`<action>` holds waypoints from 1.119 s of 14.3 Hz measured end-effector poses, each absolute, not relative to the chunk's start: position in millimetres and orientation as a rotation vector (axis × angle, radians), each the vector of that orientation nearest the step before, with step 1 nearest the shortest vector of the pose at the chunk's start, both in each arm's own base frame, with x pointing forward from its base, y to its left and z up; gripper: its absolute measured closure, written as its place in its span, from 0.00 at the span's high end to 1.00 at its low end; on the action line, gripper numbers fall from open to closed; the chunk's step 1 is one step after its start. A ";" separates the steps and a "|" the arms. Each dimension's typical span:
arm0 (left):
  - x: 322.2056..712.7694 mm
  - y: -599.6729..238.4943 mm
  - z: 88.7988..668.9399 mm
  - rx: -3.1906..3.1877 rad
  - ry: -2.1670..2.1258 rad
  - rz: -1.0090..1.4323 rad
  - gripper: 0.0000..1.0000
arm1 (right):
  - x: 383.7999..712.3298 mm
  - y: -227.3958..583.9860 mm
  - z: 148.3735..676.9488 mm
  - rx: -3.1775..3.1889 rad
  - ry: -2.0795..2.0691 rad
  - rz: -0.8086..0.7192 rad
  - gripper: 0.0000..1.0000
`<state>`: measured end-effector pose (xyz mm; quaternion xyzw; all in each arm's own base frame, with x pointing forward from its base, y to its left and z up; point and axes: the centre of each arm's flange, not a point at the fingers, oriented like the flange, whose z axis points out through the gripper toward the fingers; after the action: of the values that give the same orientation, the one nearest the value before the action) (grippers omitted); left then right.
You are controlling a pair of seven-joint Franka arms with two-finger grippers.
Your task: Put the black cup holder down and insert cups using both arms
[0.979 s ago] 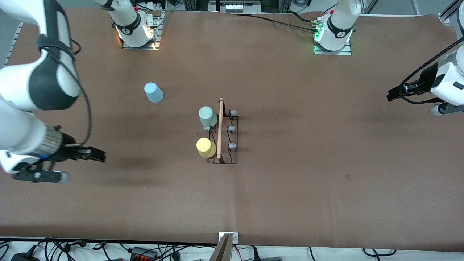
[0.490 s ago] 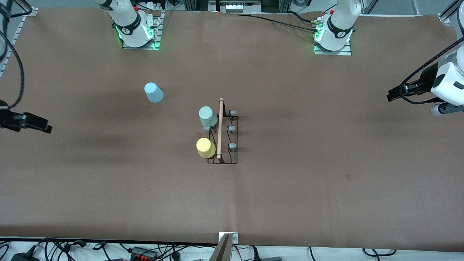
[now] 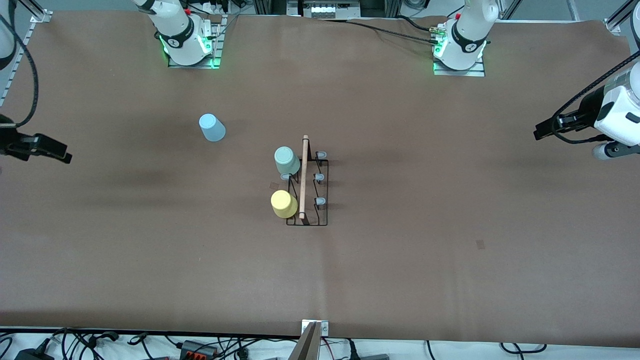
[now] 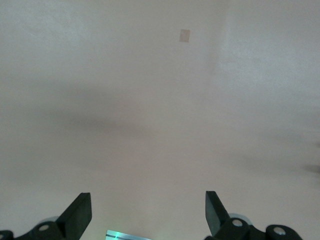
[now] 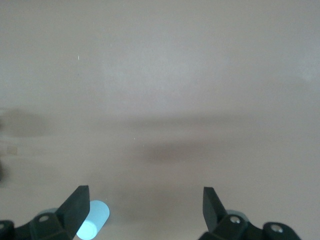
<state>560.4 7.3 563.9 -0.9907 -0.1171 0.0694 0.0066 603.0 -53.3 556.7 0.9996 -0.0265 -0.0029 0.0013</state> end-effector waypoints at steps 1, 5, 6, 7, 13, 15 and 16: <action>560.4 7.2 563.9 -3.099 -0.366 0.217 1.00 | 595.0 -51.3 554.2 3.141 -0.078 -0.020 1.00; 560.5 7.3 564.0 -3.099 -0.366 0.217 1.00 | 568.2 -49.2 554.4 3.147 -0.071 -0.024 1.00; 560.7 7.4 564.1 -3.100 -0.367 0.214 1.00 | 565.0 -49.5 555.8 3.145 -0.070 -0.021 1.00; 561.0 7.5 564.3 -3.100 -0.367 0.210 1.00 | 563.4 -49.6 557.4 3.143 -0.069 -0.017 1.00; 561.2 7.8 564.5 -3.101 -0.368 0.207 1.00 | 564.5 -49.6 563.1 3.142 -0.068 0.029 1.00; 561.2 7.9 564.5 -3.101 -0.368 0.207 1.00 | 564.6 -48.8 563.1 3.142 -0.066 0.029 1.00; 561.2 7.9 564.5 -3.101 -0.368 0.207 1.00 | 564.6 -48.5 563.1 3.142 -0.065 0.029 1.00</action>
<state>561.2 7.9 564.5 -0.9908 -0.1177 0.0660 0.0062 564.6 -48.5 563.1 0.9997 -0.0208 0.0092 -0.0005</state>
